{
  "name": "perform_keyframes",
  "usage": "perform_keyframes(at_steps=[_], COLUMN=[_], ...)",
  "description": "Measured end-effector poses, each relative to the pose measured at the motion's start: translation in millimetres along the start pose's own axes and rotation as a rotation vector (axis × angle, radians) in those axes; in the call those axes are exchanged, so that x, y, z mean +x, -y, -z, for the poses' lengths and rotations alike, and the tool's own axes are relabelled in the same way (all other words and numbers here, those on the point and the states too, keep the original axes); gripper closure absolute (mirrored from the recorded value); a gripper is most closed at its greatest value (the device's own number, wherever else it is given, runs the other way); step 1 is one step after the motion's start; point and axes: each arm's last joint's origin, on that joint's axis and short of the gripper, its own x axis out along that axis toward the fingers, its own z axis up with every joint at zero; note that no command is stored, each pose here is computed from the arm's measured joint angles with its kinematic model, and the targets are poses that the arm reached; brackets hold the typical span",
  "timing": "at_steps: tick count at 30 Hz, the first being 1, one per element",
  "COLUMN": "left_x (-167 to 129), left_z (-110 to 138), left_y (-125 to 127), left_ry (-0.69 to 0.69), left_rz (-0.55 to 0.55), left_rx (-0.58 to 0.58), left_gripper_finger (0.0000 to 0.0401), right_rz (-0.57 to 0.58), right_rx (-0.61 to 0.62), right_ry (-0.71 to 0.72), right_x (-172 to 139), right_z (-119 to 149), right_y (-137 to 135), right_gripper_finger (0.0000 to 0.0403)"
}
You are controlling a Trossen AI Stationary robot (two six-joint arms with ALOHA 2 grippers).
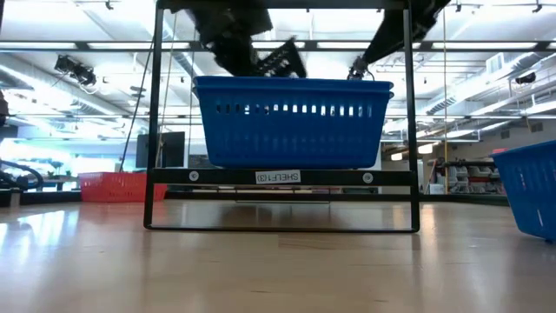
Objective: Stack baskets on shelf by color
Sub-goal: Stack the left black bin on top of the black bin on the shelf
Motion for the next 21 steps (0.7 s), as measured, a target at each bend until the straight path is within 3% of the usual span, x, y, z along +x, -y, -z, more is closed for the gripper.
perform_keyframes(at_steps=[8,21], left_x=[1,24], left_z=[-12,-8], left_y=[-4,-2], left_ry=[0.148,0.103], left_rz=[0.027,0.101], left_rx=[-0.001,-0.059], left_gripper_finger=[0.0393,0.0392], right_rz=[0.069,0.076], right_rx=[0.055,0.033], right_ry=[0.020,-0.050], right_x=[-27,-29], right_z=[7,15], right_y=[21,25], right_gripper_finger=[0.0302,0.0302])
